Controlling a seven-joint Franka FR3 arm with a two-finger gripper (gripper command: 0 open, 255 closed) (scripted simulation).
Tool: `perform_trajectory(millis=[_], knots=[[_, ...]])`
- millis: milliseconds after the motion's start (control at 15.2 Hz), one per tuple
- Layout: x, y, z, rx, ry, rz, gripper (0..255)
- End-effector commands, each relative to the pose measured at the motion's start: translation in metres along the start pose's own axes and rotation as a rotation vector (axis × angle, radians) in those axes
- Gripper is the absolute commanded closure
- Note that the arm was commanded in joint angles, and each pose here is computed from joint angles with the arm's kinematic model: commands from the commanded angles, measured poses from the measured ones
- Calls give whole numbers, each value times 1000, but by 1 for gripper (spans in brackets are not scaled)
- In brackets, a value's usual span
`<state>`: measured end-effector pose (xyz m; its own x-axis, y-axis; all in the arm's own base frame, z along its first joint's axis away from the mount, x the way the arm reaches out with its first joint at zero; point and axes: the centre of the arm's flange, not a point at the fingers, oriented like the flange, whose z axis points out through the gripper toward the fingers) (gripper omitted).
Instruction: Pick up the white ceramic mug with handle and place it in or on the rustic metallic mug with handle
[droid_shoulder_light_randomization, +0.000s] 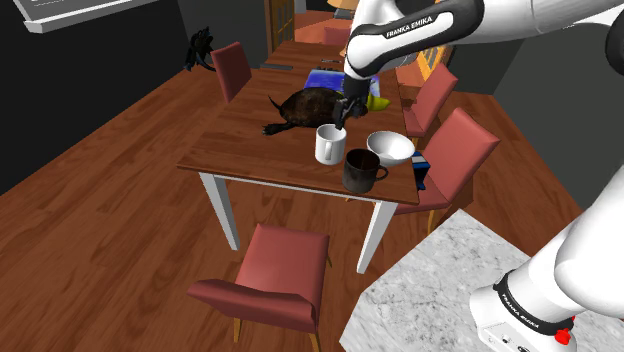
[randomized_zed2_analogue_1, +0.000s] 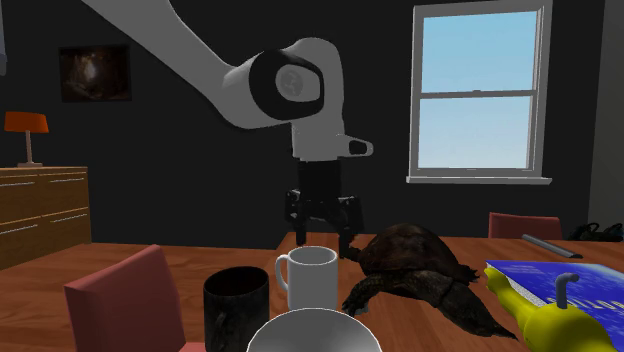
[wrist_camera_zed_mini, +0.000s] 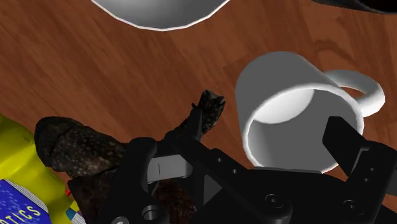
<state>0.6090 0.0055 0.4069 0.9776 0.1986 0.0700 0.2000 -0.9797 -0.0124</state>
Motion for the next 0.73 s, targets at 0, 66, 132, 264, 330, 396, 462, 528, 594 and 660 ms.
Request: perform_trajectory(millis=[0, 66, 132, 264, 330, 396, 462, 528, 594, 660], knots=[[21, 5, 20, 1, -6, -2, 0], [24, 6, 22, 1, -7, -3, 0], [24, 6, 27, 1, -7, -3, 0], [24, 6, 38, 1, -7, -3, 0], [24, 6, 43, 1, -7, -3, 0], [24, 6, 49, 1, -7, -3, 0], [24, 6, 54, 1, -7, -3, 0], [23, 6, 62, 1, -7, -3, 0], [23, 6, 62, 1, -7, -3, 0], [23, 6, 62, 1, -7, -3, 0]])
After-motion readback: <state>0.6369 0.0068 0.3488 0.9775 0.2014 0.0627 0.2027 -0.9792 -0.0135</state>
